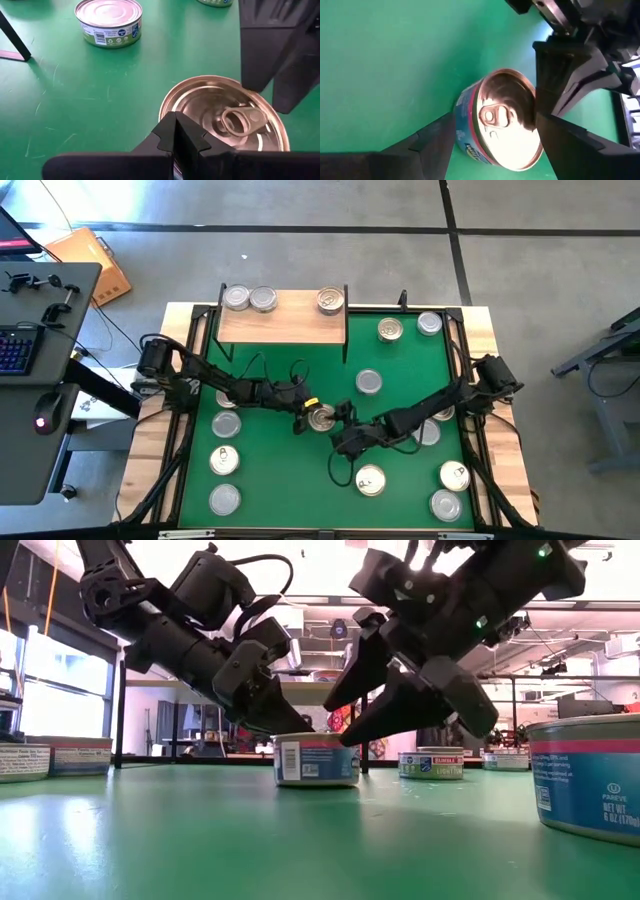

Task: Stack canned seafood by type on shelf
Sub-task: Put the blue-pink tuna can on the shelf

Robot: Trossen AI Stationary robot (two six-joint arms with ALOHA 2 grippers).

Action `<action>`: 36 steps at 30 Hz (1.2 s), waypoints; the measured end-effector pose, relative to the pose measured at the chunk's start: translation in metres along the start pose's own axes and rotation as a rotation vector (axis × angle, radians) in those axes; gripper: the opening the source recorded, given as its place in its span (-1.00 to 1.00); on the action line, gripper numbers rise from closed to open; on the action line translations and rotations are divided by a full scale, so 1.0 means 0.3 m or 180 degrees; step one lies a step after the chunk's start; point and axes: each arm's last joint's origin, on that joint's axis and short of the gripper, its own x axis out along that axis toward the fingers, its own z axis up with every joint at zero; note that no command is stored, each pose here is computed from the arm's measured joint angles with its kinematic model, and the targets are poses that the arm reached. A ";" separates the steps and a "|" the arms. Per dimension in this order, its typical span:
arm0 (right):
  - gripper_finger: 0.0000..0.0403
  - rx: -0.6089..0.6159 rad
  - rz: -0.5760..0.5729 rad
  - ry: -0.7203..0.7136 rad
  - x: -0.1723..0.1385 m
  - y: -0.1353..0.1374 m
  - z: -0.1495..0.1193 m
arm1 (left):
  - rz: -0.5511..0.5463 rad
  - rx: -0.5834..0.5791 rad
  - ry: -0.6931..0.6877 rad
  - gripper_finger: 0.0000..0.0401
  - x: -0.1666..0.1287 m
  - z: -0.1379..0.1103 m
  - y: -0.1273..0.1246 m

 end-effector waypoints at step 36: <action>0.48 -0.0250 -0.0422 0.0314 0.092 0.017 -0.052 | 0.0006 -0.0029 0.0072 -1.00 0.002 -0.003 0.032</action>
